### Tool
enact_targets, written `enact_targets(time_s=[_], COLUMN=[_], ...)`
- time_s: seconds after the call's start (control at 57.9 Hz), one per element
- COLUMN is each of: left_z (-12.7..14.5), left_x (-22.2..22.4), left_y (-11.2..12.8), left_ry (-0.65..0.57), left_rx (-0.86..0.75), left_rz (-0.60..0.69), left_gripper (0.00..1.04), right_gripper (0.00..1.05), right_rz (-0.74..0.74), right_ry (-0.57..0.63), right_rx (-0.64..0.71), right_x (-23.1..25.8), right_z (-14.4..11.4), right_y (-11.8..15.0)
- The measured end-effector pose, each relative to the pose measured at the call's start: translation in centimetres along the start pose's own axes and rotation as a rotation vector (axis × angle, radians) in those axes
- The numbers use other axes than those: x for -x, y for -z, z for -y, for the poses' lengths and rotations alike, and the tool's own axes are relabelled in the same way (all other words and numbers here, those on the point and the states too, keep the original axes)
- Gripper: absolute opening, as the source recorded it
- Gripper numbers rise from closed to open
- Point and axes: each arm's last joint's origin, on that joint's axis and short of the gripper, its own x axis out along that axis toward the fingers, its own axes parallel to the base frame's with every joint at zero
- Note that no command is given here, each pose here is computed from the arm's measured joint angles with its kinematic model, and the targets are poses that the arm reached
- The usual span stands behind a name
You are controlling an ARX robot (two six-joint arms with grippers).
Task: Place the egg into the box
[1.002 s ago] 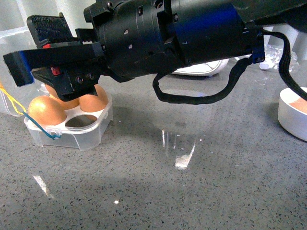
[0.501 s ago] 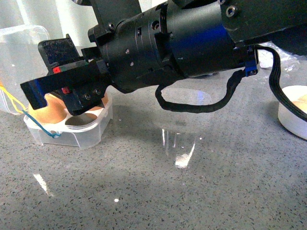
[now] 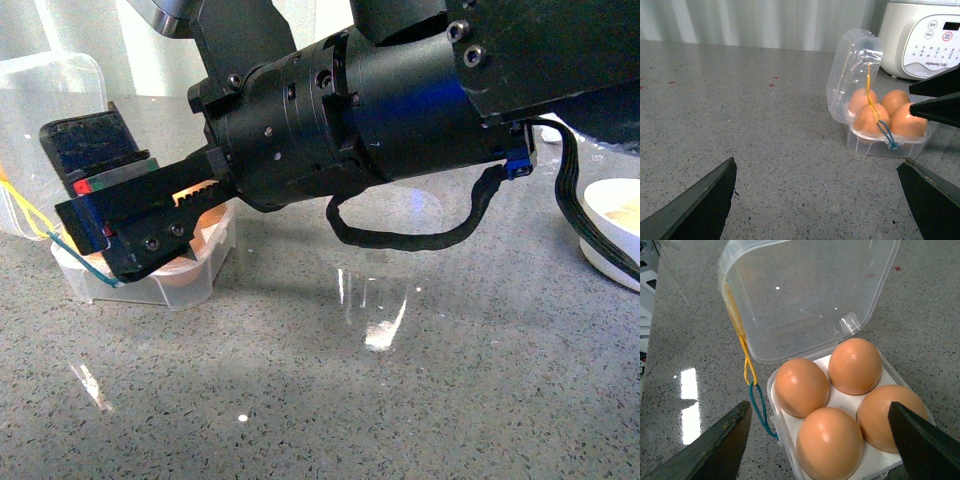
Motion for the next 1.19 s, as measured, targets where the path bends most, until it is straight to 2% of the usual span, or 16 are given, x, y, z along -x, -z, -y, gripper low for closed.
enact_targets(time_s=[0.104,0.467,0.726,0.985,1.192], left_z=[0.0,0.0,0.0,0.0,0.0], left_x=[0.0,0.0,0.0,0.0,0.0], left_y=[0.0,0.0,0.0,0.0,0.0], left_ry=[0.0,0.0,0.0,0.0,0.0], left_rx=[0.0,0.0,0.0,0.0,0.0], left_rz=[0.0,0.0,0.0,0.0,0.0], left_gripper=[0.98,0.98,0.98,0.98,0.98], right_gripper=[0.99,0.98,0.98,0.98,0.98], right_rz=[0.0,0.041,0.138,0.206,0.234], right_ry=[0.001,0.024,0.133,0.337,0.689], right_rx=[0.0,0.002,-0.021,-0.093,-0.14], right_x=[0.0,1.6,6.9,14.1,21.0], right_z=[0.0,0.3,1.7,3.7,4.6], right_y=[0.0,-1.1,-2.7,-1.3,1.1])
